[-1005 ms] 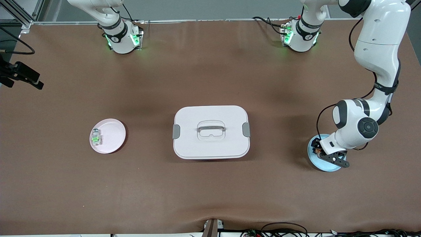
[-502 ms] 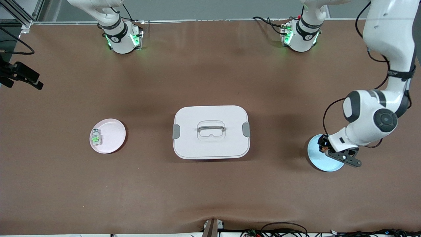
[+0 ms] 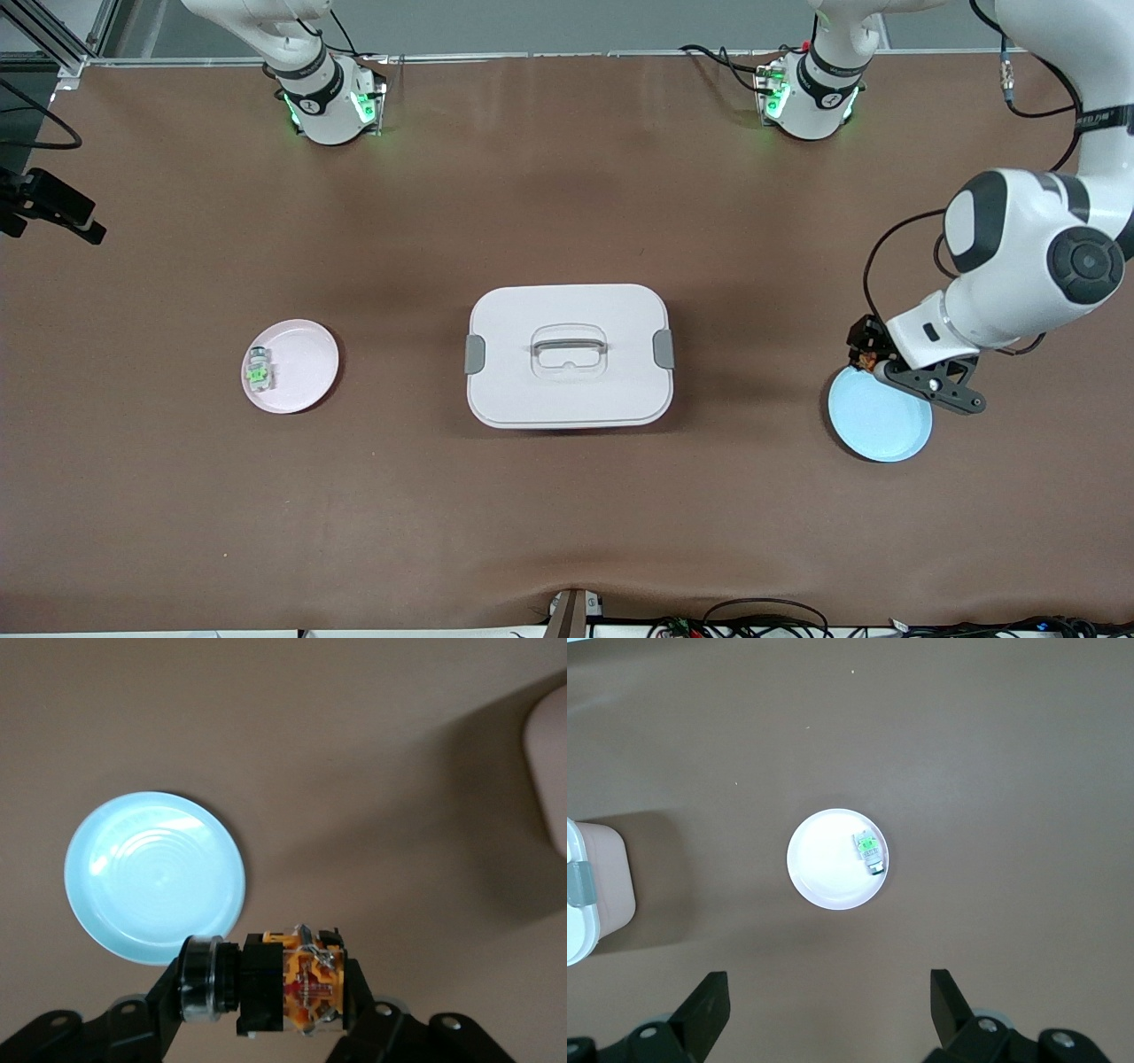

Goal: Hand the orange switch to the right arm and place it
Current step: 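Carry the orange switch with the left gripper over the white box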

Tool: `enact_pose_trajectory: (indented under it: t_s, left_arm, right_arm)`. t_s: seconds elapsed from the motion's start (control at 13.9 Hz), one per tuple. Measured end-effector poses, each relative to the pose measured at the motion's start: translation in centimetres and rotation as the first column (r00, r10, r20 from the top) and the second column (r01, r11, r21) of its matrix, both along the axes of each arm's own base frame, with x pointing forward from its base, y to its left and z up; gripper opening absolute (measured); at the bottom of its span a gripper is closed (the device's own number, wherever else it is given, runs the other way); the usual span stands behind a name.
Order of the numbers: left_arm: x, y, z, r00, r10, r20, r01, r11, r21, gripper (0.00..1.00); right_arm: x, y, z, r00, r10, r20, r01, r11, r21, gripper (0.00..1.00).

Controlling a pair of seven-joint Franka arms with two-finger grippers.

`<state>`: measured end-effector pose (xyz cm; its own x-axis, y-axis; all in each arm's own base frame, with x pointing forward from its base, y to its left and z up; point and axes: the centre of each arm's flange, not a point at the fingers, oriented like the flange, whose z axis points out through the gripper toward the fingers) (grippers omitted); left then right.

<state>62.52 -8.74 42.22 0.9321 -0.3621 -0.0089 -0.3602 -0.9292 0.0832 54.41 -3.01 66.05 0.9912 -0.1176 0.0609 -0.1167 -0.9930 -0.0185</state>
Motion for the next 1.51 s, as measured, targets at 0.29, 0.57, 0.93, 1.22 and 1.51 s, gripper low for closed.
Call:
enact_pose_trajectory:
  t_s: [0.29,0.57,0.93,1.22,1.51]
  left_arm:
    - [-1.9,-5.3,5.4,0.983,0.165,-0.079,-0.168,0.985,-0.032,0.72]
    - [-2.8,-9.9,7.7,0.933,0.344,-0.109,-0.351,0.935,-0.052,0.72]
    - [-3.8,-13.7,9.9,0.821,0.542,-0.179,-0.561,0.824,-0.083,0.72]
    - [-5.2,-17.6,11.6,0.670,0.685,-0.286,-0.728,0.682,-0.071,0.72]
    - [-7.4,-24.3,12.0,0.521,0.783,-0.339,-0.831,0.556,0.008,0.72]
  right_arm:
    - [-0.8,-0.1,-0.8,0.997,0.000,-0.079,0.000,1.000,0.004,1.00]
    - [-0.8,0.0,-1.7,0.993,0.003,-0.121,-0.002,1.000,0.007,1.00]
    - [-1.1,0.0,0.7,0.996,0.001,-0.084,-0.001,1.000,0.004,1.00]
    - [-1.0,0.2,0.5,0.996,0.010,-0.093,-0.009,1.000,0.005,1.00]
    - [-0.9,1.5,-0.2,0.993,0.033,-0.111,-0.025,0.997,0.076,1.00]
